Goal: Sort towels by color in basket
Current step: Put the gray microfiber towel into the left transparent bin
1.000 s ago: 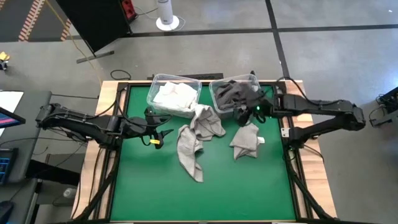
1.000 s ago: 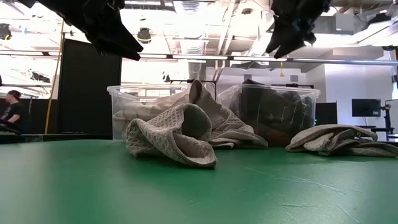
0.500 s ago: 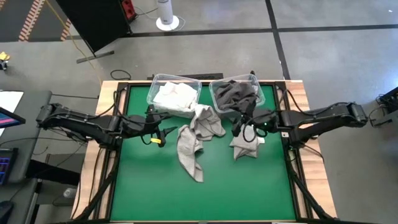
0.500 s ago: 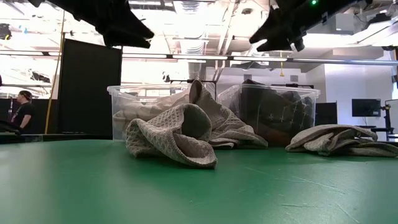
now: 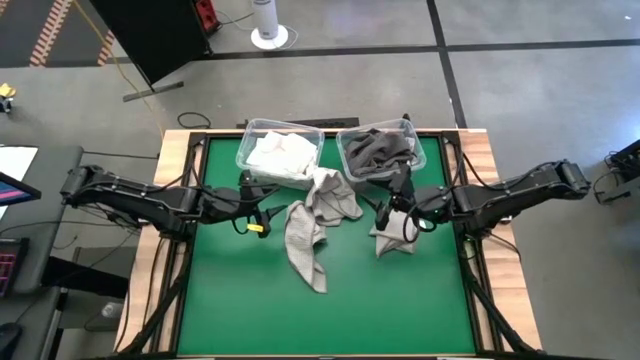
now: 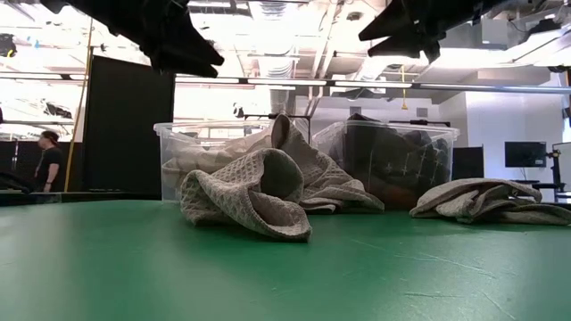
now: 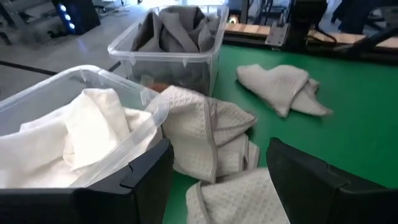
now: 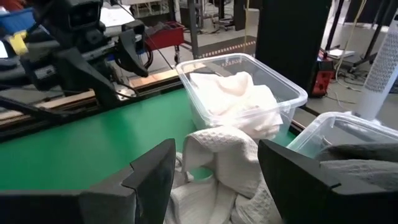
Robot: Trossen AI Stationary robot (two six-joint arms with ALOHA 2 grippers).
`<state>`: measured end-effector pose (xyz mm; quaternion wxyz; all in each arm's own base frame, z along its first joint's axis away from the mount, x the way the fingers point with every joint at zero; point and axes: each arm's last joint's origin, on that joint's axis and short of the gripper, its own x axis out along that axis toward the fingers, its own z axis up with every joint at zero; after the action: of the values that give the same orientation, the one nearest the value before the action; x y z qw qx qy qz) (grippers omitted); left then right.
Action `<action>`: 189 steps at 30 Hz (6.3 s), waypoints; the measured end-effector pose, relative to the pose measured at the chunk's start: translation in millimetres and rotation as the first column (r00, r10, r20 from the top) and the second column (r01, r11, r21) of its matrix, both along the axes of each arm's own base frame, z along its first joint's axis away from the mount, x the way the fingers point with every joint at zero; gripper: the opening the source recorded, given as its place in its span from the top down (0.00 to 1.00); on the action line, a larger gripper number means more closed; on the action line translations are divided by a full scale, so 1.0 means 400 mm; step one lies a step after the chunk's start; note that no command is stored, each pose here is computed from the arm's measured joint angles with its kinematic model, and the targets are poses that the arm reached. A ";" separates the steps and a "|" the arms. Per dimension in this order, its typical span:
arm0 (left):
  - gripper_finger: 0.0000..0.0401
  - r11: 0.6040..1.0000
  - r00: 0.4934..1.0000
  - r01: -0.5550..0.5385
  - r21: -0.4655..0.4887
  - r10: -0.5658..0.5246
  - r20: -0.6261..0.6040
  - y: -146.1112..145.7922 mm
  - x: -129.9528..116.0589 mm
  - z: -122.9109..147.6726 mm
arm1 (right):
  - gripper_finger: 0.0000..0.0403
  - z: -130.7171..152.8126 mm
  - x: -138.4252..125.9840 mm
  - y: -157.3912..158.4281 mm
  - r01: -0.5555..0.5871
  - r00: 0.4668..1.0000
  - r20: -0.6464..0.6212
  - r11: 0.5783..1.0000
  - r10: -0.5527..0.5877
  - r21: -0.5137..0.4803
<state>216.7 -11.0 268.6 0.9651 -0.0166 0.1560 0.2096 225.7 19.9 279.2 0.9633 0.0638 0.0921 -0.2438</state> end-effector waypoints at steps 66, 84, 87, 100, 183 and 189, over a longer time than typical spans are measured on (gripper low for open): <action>0.95 0.938 0.679 0.344 -0.044 -0.281 -0.678 -0.015 0.393 -0.210 | 0.33 0.015 -0.041 0.001 -0.028 0.998 -0.049 0.999 0.026 -0.035; 0.98 0.961 0.977 -0.008 0.276 0.066 -0.204 0.065 0.209 0.199 | 0.33 0.021 -0.052 0.006 -0.041 0.998 -0.044 0.999 0.040 -0.034; 0.98 0.930 0.983 -0.139 0.340 0.170 -0.065 0.100 0.157 0.274 | 0.33 0.024 -0.051 0.006 -0.042 0.999 -0.031 0.999 0.041 -0.032; 0.98 0.903 0.859 -0.302 0.307 0.398 -0.324 0.303 0.079 0.217 | 0.33 0.028 -0.049 0.006 -0.047 0.999 -0.022 0.998 0.045 -0.052; 0.54 0.731 0.785 -0.582 -0.356 0.390 -0.481 0.526 0.170 -0.096 | 0.33 0.037 -0.048 0.026 -0.123 0.992 0.007 0.991 0.124 -0.058; 0.54 0.774 0.814 -0.538 -0.334 0.372 -0.446 0.528 0.198 0.018 | 0.33 0.037 -0.048 0.026 -0.124 0.992 0.005 0.991 0.125 -0.058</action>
<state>295.9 200.4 275.9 0.8086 -0.2369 0.3623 0.3985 206.6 30.3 293.8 0.9785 0.0312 0.0846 -0.1856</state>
